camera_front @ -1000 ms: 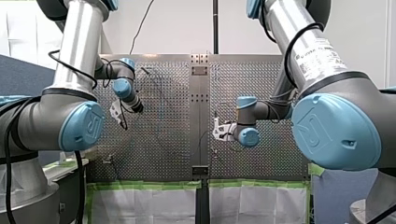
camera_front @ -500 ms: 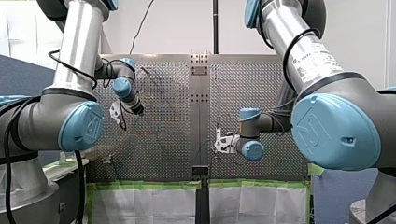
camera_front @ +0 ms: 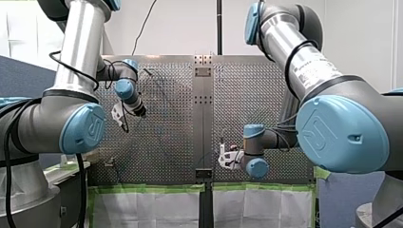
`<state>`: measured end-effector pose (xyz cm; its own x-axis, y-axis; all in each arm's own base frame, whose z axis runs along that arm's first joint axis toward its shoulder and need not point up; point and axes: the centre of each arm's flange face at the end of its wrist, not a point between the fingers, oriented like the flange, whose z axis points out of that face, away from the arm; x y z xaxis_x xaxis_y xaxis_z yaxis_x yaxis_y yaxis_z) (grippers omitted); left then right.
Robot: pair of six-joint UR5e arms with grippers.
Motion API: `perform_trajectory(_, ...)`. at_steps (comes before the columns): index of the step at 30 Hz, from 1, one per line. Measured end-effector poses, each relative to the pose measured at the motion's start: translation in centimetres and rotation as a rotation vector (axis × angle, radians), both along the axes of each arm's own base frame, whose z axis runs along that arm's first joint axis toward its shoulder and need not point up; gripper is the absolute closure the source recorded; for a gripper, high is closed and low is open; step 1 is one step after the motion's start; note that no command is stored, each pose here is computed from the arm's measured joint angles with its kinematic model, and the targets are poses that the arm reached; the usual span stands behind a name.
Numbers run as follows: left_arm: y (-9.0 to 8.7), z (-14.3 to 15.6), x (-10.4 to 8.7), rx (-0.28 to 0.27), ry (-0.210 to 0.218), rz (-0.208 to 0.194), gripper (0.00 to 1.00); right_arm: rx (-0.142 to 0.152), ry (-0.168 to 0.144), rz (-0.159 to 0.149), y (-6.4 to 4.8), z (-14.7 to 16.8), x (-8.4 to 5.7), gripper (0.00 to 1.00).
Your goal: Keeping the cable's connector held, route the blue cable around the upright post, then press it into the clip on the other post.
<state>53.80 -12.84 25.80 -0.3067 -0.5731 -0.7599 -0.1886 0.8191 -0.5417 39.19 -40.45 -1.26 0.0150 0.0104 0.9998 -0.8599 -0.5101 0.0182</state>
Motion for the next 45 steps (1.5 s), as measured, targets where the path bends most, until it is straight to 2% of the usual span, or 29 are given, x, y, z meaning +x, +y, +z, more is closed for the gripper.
perform_trajectory(6, 0.0, -0.7, -0.4, -0.035, 0.001, 0.02, 0.0, 0.021, 0.012, 0.004, 0.4, -1.3, -0.1, 1.0)
perform_trajectory(15, 0.6, -2.6, -1.4, -0.11, 0.011, 0.056, 0.0, 0.028, 0.018, 0.005, 0.5, -1.4, -0.1, 1.0)
perform_trajectory(22, 1.8, -2.5, -1.5, -0.159, 0.017, 0.118, 0.0, 0.027, 0.02, 0.005, 0.5, -1.4, 0.0, 1.0)
perform_trajectory(26, 2.5, -1.6, -1.3, -0.181, -0.018, 0.137, 0.0, 0.027, 0.022, 0.005, 0.4, -1.4, 0.0, 1.0)
perform_trajectory(31, 3.0, -0.3, -0.8, -0.222, -0.077, 0.144, 0.0, 0.027, 0.023, 0.005, 0.4, -1.4, 0.0, 1.0)
perform_trajectory(36, 3.5, 0.1, -0.3, -0.26, -0.119, 0.154, 0.0, 0.026, 0.024, 0.005, 0.3, -1.4, 0.0, 1.0)
perform_trajectory(40, 4.5, 0.4, 0.2, -0.285, -0.157, 0.192, 0.0, 0.026, 0.024, 0.005, 0.3, -1.3, 0.1, 1.0)
perform_trajectory(45, 5.8, 0.5, 0.4, -0.285, -0.178, 0.243, 0.0, 0.032, 0.031, 0.005, 0.2, -1.4, 0.1, 1.0)
